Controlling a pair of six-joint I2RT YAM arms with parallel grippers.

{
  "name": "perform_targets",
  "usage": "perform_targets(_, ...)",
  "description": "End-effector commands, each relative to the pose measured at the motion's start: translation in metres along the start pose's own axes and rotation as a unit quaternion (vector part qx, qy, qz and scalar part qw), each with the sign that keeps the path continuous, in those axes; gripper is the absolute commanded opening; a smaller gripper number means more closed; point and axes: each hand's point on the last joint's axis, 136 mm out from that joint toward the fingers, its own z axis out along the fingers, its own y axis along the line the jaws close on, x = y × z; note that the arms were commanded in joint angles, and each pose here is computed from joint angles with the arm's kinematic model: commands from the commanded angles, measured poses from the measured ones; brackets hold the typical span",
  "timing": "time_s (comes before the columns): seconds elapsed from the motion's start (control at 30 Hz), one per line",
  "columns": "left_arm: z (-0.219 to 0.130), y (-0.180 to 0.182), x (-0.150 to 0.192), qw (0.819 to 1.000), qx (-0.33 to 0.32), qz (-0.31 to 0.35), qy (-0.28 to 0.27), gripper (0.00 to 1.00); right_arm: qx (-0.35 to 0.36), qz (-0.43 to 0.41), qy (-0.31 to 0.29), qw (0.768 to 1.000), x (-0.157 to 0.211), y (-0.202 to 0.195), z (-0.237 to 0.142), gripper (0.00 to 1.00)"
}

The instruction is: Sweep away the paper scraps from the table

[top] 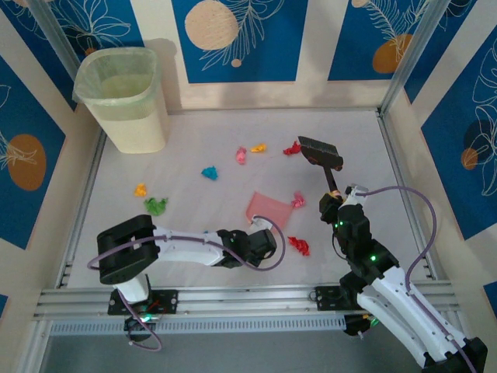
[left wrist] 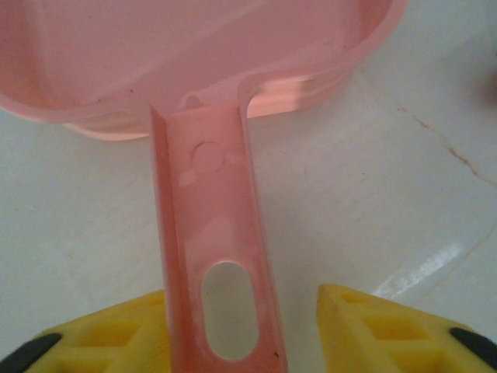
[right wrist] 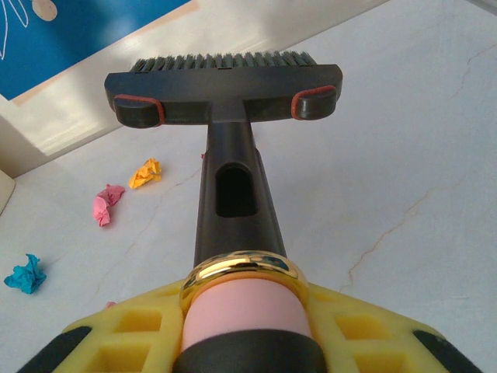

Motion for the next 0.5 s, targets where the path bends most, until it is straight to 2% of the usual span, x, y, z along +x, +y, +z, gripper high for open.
perform_targets(0.0, -0.003, -0.002, -0.009, 1.000, 0.007, -0.011, -0.008, 0.36, -0.012, 0.015, -0.036, 0.999, -0.021, 0.008, -0.004, 0.00)
perform_targets(0.17, -0.007, -0.002, -0.013, 1.000, 0.006, -0.009, -0.011, 0.21, -0.013, 0.015, -0.035, 0.999, -0.021, 0.008, -0.003, 0.00)
perform_targets(0.47, -0.032, 0.011, -0.029, 0.999, -0.013, -0.007, -0.031, 0.07, -0.016, 0.013, -0.032, 0.999, -0.020, 0.010, -0.003, 0.00)
